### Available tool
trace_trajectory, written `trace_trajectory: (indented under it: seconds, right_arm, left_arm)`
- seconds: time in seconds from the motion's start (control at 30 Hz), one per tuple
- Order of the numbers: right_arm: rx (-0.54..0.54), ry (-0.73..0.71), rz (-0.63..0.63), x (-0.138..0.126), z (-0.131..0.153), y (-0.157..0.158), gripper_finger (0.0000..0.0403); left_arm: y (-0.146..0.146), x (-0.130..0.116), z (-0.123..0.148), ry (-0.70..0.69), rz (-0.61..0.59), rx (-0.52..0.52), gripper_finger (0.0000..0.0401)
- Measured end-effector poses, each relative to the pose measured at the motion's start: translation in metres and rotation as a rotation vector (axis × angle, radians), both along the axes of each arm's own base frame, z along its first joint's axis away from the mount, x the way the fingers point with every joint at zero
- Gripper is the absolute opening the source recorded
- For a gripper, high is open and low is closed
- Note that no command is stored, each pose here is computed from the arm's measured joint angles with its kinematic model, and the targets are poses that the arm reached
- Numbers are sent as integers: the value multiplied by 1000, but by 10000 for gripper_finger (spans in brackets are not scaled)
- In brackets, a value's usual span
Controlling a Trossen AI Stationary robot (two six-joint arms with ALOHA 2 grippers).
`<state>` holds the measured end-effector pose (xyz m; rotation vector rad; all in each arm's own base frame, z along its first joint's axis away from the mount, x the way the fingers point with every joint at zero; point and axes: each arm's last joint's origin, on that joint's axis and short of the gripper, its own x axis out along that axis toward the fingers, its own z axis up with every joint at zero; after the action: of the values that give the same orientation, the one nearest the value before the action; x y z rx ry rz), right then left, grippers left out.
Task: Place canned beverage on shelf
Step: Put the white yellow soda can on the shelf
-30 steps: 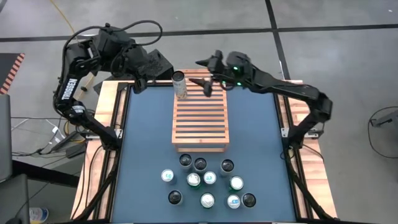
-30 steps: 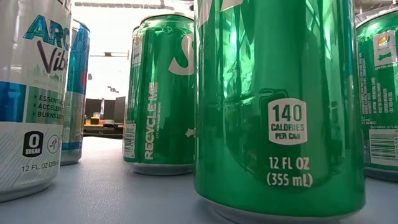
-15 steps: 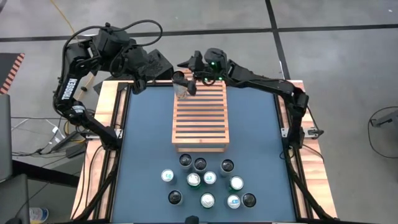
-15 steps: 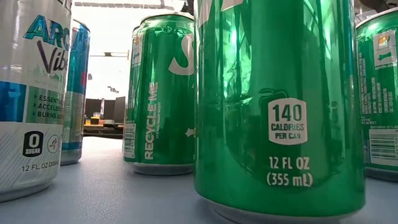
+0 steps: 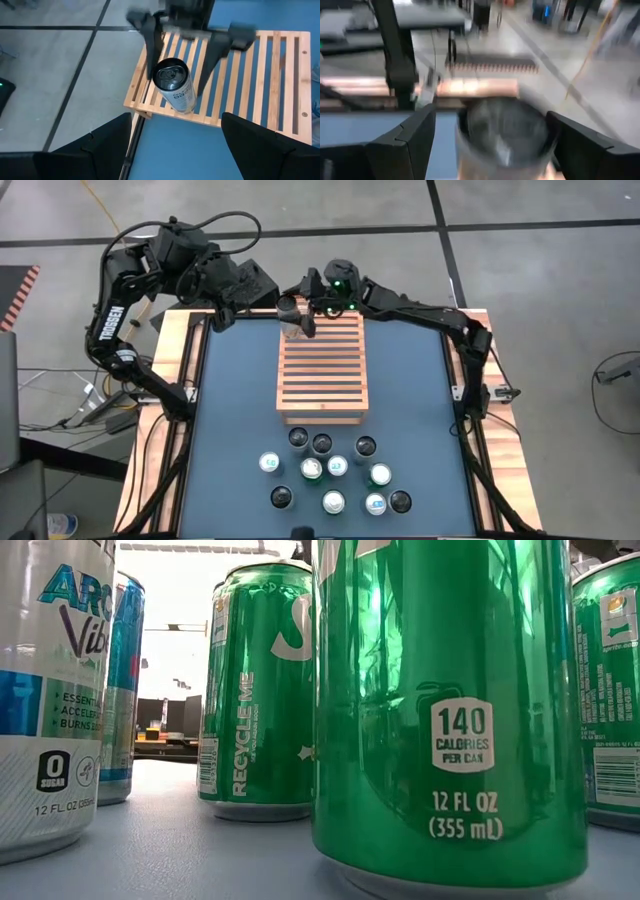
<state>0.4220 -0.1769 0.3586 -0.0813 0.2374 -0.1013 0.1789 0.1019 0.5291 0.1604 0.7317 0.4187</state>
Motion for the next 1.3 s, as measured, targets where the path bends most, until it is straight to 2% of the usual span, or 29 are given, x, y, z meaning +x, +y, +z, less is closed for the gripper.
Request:
trace_trajectory:
  seconds: [0.1,0.37,0.8,1.03,1.3]
  right_arm:
    - [11,16,-4,5,-10,-3,328]
    - [46,3,-35,2,-9,-11,312]
    - [77,48,-71,2,-12,-6,166]
    - [129,27,-242,4,-11,-4,168]
    - [74,11,-404,4,-10,-6,172]
  left_arm:
    - [0,0,0,0,-1,0,296]
    - [0,0,0,0,0,0,296]
    - [0,1,1,-6,2,6,296]
    - [1,1,1,-15,4,13,296]
    - [2,3,4,-38,10,31,296]
